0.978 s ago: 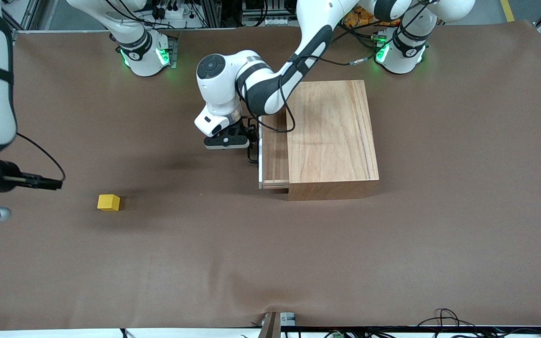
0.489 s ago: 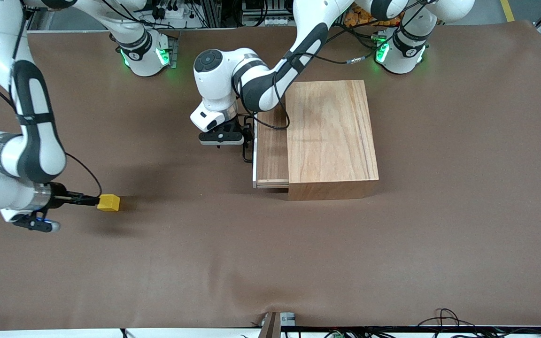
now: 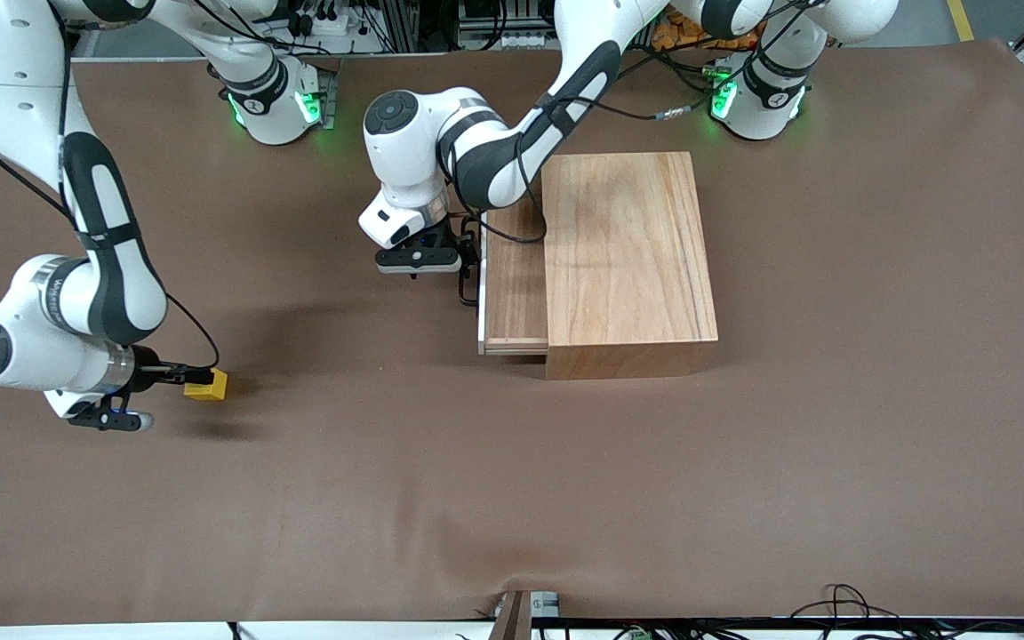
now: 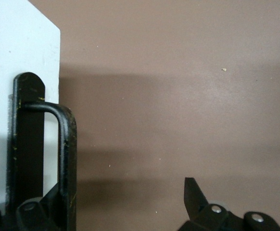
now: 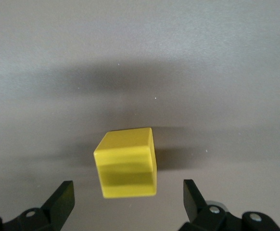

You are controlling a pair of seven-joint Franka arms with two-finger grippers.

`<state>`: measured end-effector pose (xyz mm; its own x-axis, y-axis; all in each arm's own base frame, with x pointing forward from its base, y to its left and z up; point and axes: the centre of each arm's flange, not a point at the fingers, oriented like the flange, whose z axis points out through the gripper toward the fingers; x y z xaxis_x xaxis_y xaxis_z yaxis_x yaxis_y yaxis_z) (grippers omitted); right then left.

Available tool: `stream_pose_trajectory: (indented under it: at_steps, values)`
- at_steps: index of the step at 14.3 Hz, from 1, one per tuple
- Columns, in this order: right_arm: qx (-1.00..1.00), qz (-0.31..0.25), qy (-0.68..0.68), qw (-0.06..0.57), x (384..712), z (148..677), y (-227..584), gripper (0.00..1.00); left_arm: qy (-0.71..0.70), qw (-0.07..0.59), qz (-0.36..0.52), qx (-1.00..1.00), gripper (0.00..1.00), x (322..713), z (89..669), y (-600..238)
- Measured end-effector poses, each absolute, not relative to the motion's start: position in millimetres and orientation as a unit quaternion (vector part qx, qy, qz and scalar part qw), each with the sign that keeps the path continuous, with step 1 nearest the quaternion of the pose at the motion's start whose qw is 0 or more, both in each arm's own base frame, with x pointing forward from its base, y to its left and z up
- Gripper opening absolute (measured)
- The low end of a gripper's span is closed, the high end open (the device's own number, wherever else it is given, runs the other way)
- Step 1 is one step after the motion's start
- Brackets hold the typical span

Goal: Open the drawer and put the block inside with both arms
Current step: 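Lower the right gripper over the yellow cube and close on it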

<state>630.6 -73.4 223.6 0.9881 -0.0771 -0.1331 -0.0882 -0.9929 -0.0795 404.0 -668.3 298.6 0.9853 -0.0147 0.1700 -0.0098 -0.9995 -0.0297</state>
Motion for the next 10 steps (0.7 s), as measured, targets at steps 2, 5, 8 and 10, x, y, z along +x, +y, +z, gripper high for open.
stream_pose_trajectory:
  at_steps: [2,5,8,10]
  values:
    - [-0.998,0.051,0.029,0.038,626,214,-71,1.0,0.001,0.016,-0.084,-0.996,1.0,405,302,-668]
    - [-0.999,0.018,0.019,0.029,627,209,-64,1.0,-0.001,0.016,-0.083,-0.996,1.0,406,303,-667]
    - [-1.0,-0.002,0.003,0.021,618,193,-44,1.0,0.001,0.018,-0.083,-0.996,1.0,405,303,-668]
    - [-1.0,-0.001,-0.009,0.02,615,188,-40,1.0,0.002,0.02,-0.084,-0.996,1.0,404,303,-668]
